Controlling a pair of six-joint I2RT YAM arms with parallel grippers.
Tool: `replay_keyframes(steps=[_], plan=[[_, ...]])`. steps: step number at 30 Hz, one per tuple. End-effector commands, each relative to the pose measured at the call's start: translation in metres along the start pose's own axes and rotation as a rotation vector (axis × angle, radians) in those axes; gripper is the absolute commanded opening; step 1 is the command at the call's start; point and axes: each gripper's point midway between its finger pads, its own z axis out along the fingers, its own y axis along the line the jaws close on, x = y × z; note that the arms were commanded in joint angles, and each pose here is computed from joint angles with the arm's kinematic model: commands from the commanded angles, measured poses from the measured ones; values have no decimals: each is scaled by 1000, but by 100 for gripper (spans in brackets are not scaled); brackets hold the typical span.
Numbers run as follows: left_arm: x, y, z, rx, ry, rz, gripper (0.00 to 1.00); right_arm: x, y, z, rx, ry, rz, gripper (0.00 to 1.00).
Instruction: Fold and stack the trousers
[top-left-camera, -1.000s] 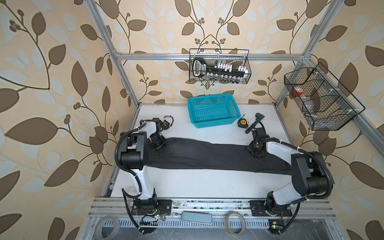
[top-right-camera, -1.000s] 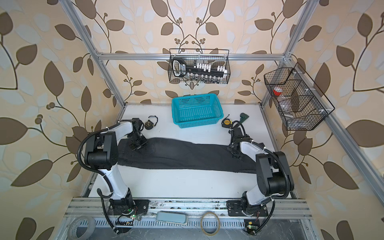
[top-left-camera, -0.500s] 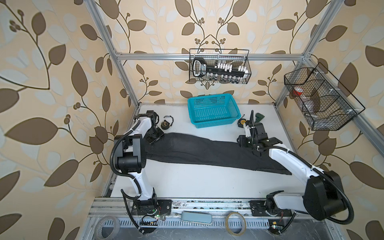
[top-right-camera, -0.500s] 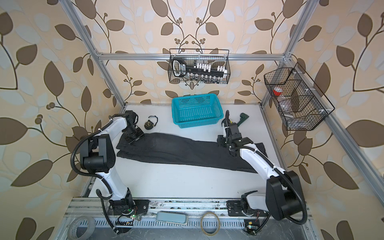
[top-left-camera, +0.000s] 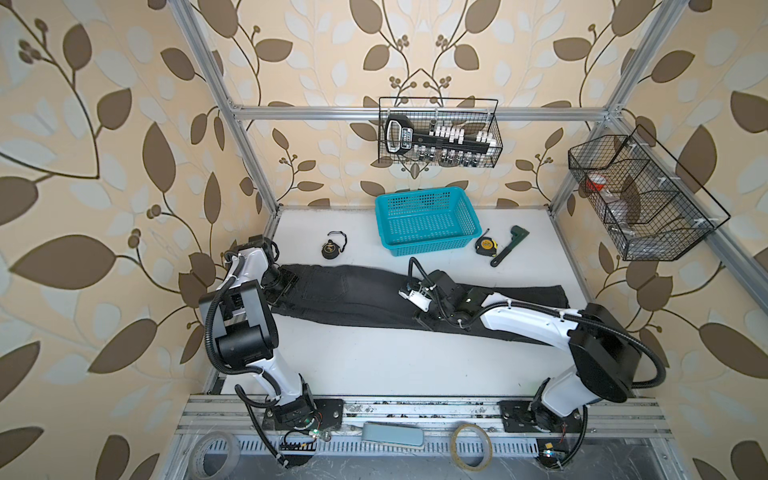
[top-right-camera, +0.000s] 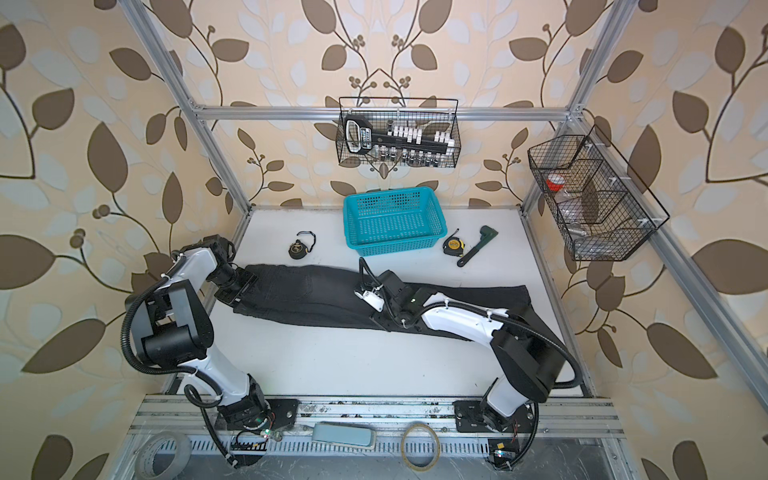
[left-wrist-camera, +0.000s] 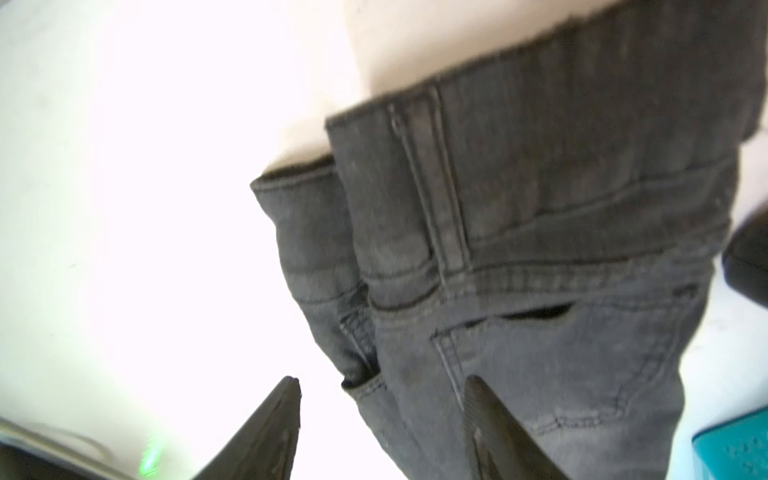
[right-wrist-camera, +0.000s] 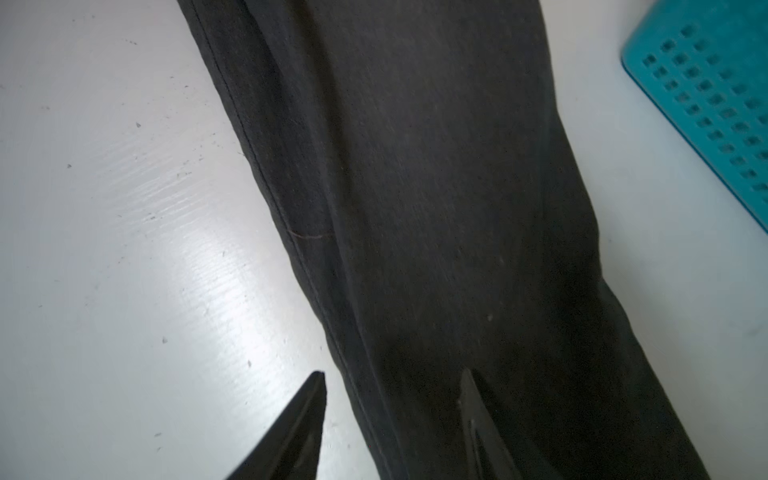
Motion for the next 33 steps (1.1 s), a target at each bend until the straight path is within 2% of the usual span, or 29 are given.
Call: replay_keyframes(steps=[1,6,13,19,23,28,33], plan=[[-10,-7,5,14,-15,-52,64,-23,0,10,13,-38,-124,53],[-17,-4,11,-19,-31,-47,64,-20,16,34,-13,0,-205,52],[-18,10,11,-78,-51,-15,64,-14,28,43,-28,11,-244,51],[-24,12,19,-78,-59,-8,62,-7,4,51,64,57,-208,32],[-29,5,23,-48,-72,-26,60,-2,-4,50,77,70,-185,18],[-30,0,29,-28,-63,-42,46,-14,4,41,45,29,-166,0],[-35,-5,30,-14,-72,-33,32,-19,14,31,14,7,-155,0]])
